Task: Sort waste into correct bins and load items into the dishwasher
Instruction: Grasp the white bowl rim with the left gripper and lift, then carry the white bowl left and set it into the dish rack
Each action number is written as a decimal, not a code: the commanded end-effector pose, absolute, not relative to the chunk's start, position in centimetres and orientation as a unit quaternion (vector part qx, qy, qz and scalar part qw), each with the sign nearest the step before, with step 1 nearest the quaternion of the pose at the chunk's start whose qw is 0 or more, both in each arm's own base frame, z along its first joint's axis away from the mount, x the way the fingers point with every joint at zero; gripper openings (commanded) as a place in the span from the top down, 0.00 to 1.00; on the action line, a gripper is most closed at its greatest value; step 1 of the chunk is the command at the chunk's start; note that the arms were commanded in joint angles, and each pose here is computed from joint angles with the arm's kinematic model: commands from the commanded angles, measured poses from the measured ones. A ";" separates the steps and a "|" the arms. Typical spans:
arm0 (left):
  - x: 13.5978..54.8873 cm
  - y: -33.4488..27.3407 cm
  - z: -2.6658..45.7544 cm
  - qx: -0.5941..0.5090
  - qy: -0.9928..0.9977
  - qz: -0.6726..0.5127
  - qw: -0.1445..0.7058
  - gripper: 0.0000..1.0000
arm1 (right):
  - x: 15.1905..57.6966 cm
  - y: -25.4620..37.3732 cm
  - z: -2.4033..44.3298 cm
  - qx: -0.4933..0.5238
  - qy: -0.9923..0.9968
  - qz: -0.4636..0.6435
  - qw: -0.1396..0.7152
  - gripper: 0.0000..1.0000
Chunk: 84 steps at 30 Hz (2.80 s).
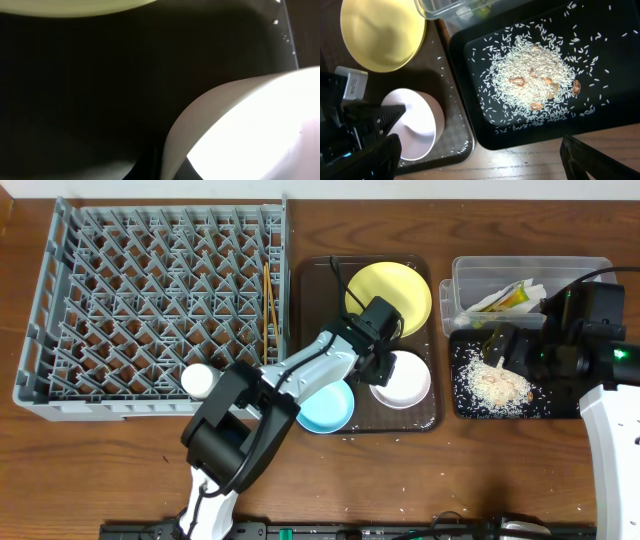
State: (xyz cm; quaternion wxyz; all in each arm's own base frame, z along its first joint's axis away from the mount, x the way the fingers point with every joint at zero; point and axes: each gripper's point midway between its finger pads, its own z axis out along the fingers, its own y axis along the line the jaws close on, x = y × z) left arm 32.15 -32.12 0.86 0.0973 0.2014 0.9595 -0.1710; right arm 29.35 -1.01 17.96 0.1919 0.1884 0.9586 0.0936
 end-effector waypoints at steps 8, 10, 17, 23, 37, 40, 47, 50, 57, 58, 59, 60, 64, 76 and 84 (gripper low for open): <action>36.2 -27.1 15.9 0.152 0.939 -0.153 0.267 0.93 | 29.7 -1.3 18.5 0.183 0.958 0.093 0.200 0.01; 36.9 -24.1 18.1 0.137 0.937 -0.104 0.303 0.93 | 29.7 -1.3 18.5 0.183 0.958 0.093 0.200 0.01; 38.5 -10.9 24.0 0.048 0.900 0.176 0.395 0.93 | 29.7 -1.3 18.5 0.183 0.958 0.093 0.200 0.01; 38.9 -2.9 26.5 0.009 0.842 0.384 0.379 0.92 | 29.7 -1.3 18.5 0.183 0.958 0.093 0.200 0.01; 41.1 4.4 21.2 -0.042 0.819 0.497 0.284 0.93 | 29.7 -1.3 18.5 0.183 0.958 0.093 0.200 0.01; 41.4 5.0 20.9 -0.048 0.790 0.545 0.275 0.92 | 29.7 -1.3 18.5 0.183 0.958 0.093 0.200 0.01; 41.9 5.3 19.4 -0.042 0.765 0.590 0.256 0.92 | 29.7 -1.3 18.5 0.183 0.958 0.093 0.200 0.01; 42.2 5.1 18.3 -0.032 0.768 0.590 0.247 0.92 | 29.7 -1.3 18.5 0.183 0.958 0.093 0.200 0.01; 42.7 3.6 16.7 -0.015 0.786 0.566 0.251 0.92 | 29.7 -1.3 18.5 0.183 0.958 0.093 0.200 0.01; 42.7 3.3 16.6 -0.013 0.786 0.564 0.253 0.92 | 29.7 -1.3 18.5 0.183 0.958 0.093 0.200 0.01; 42.7 2.9 16.6 -0.010 0.786 0.563 0.256 0.92 | 29.7 -1.3 18.5 0.183 0.958 0.093 0.200 0.01; 42.8 2.6 16.6 -0.007 0.786 0.562 0.258 0.92 | 29.7 -1.3 18.5 0.183 0.958 0.093 0.200 0.01; 42.8 1.7 16.6 0.001 0.786 0.559 0.264 0.87 | 29.7 -1.3 18.5 0.183 0.958 0.093 0.200 0.01; 42.9 0.4 16.3 0.014 0.793 0.546 0.270 0.60 | 29.7 -1.3 18.5 0.183 0.958 0.093 0.200 0.01; 43.2 -3.3 14.0 0.063 0.833 0.478 0.271 0.44 | 29.7 -1.3 18.5 0.183 0.958 0.093 0.200 0.01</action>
